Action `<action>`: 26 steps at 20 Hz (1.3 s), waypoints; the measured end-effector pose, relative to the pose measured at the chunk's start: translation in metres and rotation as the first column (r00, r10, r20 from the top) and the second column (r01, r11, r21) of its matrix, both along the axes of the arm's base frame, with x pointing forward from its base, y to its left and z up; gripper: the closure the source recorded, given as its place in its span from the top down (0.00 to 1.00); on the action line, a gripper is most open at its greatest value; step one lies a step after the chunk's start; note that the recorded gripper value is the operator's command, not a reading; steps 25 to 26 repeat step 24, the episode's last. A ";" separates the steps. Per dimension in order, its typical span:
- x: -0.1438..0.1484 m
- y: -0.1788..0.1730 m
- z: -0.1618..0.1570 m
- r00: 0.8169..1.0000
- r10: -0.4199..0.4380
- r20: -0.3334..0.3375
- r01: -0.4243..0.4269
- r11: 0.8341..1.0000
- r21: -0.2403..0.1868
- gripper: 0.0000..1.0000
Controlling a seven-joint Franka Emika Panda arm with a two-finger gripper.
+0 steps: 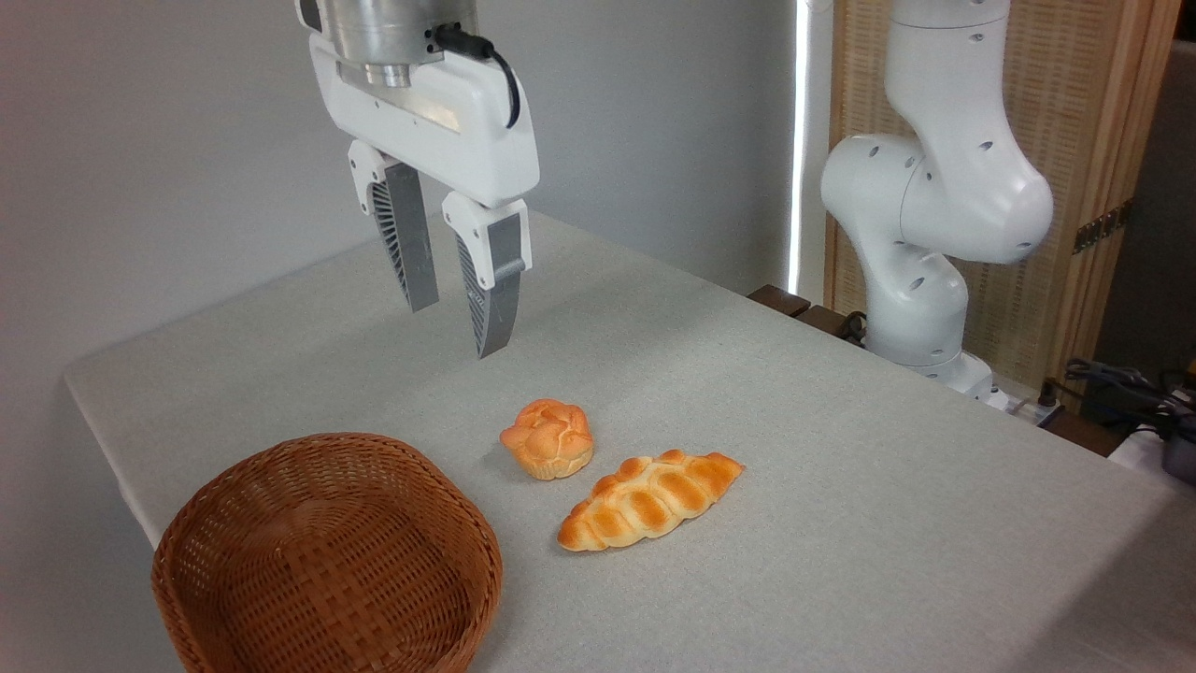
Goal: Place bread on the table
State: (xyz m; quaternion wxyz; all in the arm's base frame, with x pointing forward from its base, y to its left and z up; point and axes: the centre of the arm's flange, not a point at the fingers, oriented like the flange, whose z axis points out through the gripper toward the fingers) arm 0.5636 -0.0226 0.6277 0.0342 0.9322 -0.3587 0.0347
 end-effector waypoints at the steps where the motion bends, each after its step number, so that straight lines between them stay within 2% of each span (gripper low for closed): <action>1: 0.001 0.000 -0.001 1.000 0.000 -0.001 0.000 1.000 0.000 1.00; 9: 0.001 -0.002 0.001 1.000 -0.003 0.001 0.003 1.000 0.001 1.00; 13: 0.001 0.000 0.000 1.000 -0.007 0.001 0.007 0.999 0.039 1.00; 17: 0.001 -0.001 0.000 1.000 -0.009 0.000 0.009 0.999 0.047 1.00; 26: 0.001 0.000 -0.001 1.000 -0.009 -0.005 0.009 0.999 0.050 1.00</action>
